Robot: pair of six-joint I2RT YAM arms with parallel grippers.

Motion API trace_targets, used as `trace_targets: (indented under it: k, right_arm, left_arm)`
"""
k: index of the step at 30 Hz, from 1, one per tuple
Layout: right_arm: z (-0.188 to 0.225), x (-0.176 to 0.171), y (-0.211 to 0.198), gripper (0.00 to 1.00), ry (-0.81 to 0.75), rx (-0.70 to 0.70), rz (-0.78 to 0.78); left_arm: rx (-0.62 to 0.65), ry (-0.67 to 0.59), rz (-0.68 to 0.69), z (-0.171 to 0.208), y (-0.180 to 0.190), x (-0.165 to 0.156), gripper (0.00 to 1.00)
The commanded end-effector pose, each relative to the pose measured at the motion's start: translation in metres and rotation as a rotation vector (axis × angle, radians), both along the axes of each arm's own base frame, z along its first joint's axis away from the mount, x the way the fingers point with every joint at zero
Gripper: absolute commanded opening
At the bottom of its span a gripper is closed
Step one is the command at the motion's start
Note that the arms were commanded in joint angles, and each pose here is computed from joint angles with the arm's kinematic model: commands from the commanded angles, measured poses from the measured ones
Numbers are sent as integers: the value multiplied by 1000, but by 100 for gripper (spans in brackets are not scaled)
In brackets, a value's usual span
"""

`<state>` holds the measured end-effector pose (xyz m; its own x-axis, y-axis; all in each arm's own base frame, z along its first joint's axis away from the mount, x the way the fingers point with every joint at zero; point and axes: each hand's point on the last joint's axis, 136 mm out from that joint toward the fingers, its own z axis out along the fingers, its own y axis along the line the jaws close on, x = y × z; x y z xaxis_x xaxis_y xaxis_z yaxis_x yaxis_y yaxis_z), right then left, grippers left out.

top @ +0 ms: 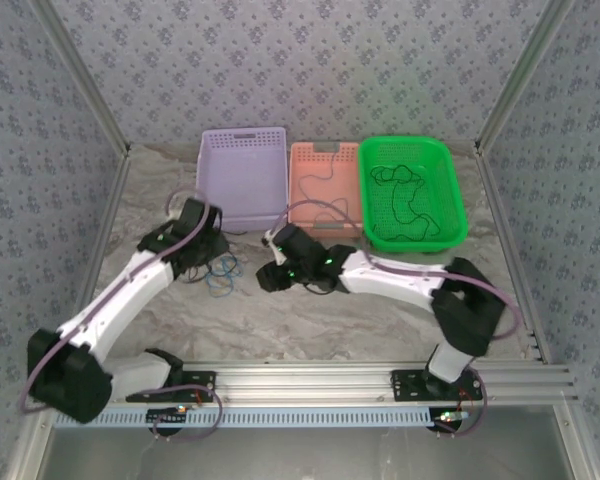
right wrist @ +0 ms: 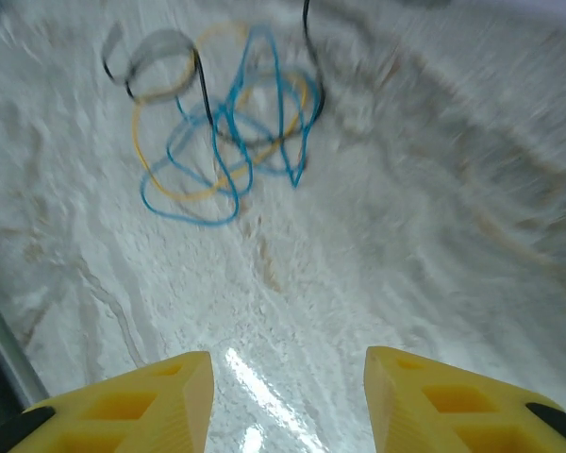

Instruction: Untangle the cables

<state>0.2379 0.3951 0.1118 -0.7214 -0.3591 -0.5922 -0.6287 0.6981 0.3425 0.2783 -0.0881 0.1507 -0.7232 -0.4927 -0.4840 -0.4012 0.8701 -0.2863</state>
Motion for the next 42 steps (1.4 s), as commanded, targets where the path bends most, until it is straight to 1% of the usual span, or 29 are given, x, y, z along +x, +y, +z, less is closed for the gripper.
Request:
trace_targets:
  k: [1, 5, 9, 13, 19, 21, 28, 35, 37, 39, 41, 42]
  right_arm:
    - [-7, 11, 32, 48, 16, 36, -30]
    - [-31, 23, 53, 48, 48, 31, -52]
    - [-42, 34, 68, 48, 57, 27, -66]
    - [-54, 48, 76, 47, 73, 11, -99]
    - [-62, 64, 81, 42, 80, 11, -129]
    - [-65, 66, 80, 39, 85, -3, -137]
    - [-74, 68, 74, 37, 86, -15, -155]
    - [-78, 73, 82, 23, 92, -6, -152]
    - [-77, 74, 81, 16, 88, -8, -157]
    - [-75, 74, 78, 8, 76, -11, -163]
    - [-69, 73, 75, 0, 55, -15, -168]
    - [-64, 72, 72, 0, 39, -19, -176]
  left_arm:
    - [-19, 28, 98, -14, 26, -31, 47]
    - [-154, 81, 147, -40, 38, -44, 49]
    - [-195, 133, 164, -56, 47, -45, 53]
    - [-237, 151, 184, -72, 48, -35, 54]
    - [-311, 123, 165, -80, 38, -13, 56]
    - [-305, 136, 173, -83, 39, -12, 55]
    - [-278, 155, 189, -96, 43, -10, 54]
    - [-276, 175, 196, -111, 43, -6, 52]
    - [-269, 184, 202, -117, 44, -4, 49]
    - [-251, 200, 217, -124, 47, -5, 44]
    - [-237, 202, 233, -130, 51, -5, 33]
    - [-229, 204, 243, -132, 53, -6, 25]
